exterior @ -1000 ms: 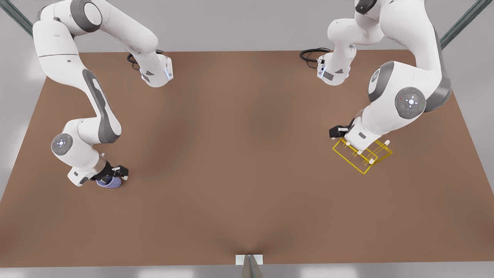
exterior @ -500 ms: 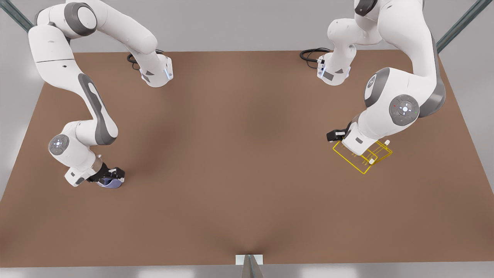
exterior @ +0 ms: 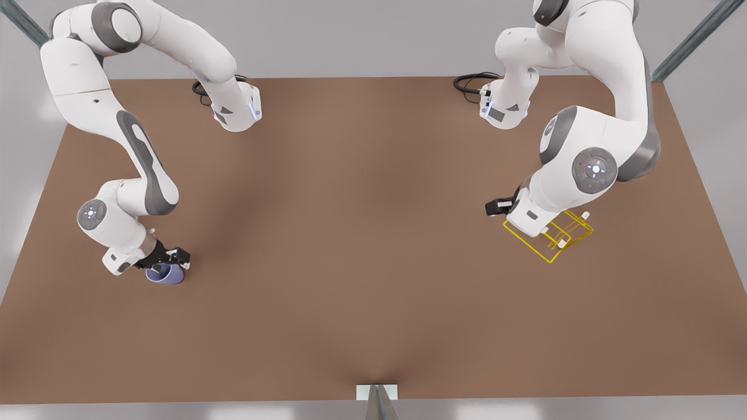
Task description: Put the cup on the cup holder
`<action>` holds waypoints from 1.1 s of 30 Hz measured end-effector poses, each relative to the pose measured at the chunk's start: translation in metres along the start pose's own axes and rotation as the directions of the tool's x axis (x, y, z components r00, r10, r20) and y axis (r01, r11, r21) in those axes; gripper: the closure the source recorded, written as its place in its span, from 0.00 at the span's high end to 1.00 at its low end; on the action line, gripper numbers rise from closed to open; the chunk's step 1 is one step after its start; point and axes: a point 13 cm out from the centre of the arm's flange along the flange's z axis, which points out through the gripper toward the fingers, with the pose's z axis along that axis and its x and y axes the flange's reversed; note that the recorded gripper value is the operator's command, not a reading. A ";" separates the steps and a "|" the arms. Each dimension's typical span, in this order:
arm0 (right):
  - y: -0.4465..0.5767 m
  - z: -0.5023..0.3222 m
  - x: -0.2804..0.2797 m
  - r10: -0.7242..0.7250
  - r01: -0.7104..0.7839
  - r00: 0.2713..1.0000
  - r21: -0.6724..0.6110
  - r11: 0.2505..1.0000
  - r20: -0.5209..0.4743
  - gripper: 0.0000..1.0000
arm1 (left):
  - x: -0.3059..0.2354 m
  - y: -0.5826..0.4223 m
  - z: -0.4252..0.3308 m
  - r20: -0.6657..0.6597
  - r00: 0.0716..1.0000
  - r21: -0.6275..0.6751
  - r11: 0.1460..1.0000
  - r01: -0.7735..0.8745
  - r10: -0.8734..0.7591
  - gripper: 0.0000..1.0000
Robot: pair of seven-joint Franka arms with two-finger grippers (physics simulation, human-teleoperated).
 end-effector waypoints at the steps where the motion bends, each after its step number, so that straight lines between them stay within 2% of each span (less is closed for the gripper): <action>1: 0.000 0.005 0.004 0.002 -0.002 1.000 -0.006 1.000 -0.007 1.00 | 0.002 -0.004 -0.002 0.004 1.000 -0.001 1.000 -0.002 0.002 1.00; 9: -0.003 0.028 0.020 0.006 -0.007 1.000 -0.023 1.000 -0.023 1.00 | 0.013 -0.022 -0.011 0.023 1.000 0.001 1.000 -0.003 0.003 1.00; 10: -0.004 0.028 0.020 0.003 -0.004 1.000 -0.020 1.000 -0.022 0.94 | 0.018 -0.028 -0.015 0.030 0.999 0.001 1.000 -0.012 0.012 1.00; 12: -0.007 0.028 0.020 0.000 0.000 1.000 -0.015 1.000 -0.020 0.23 | 0.023 -0.031 -0.021 0.041 0.999 0.003 1.000 -0.013 0.013 1.00; 24: -0.036 0.030 0.035 -0.024 0.024 1.000 0.007 1.000 -0.017 0.21 | 0.039 -0.050 -0.027 0.052 0.999 0.001 1.000 -0.005 0.005 1.00; 29: -0.031 0.015 0.029 -0.052 0.052 0.998 0.031 0.998 -0.022 0.21 | 0.099 -0.107 -0.018 0.016 0.992 -0.058 0.991 -0.122 0.123 1.00; 33: 0.025 -0.032 -0.005 -0.140 0.141 0.990 0.057 0.988 -0.021 0.21 | 0.097 -0.105 -0.017 -0.001 0.993 -0.069 0.991 -0.119 0.119 1.00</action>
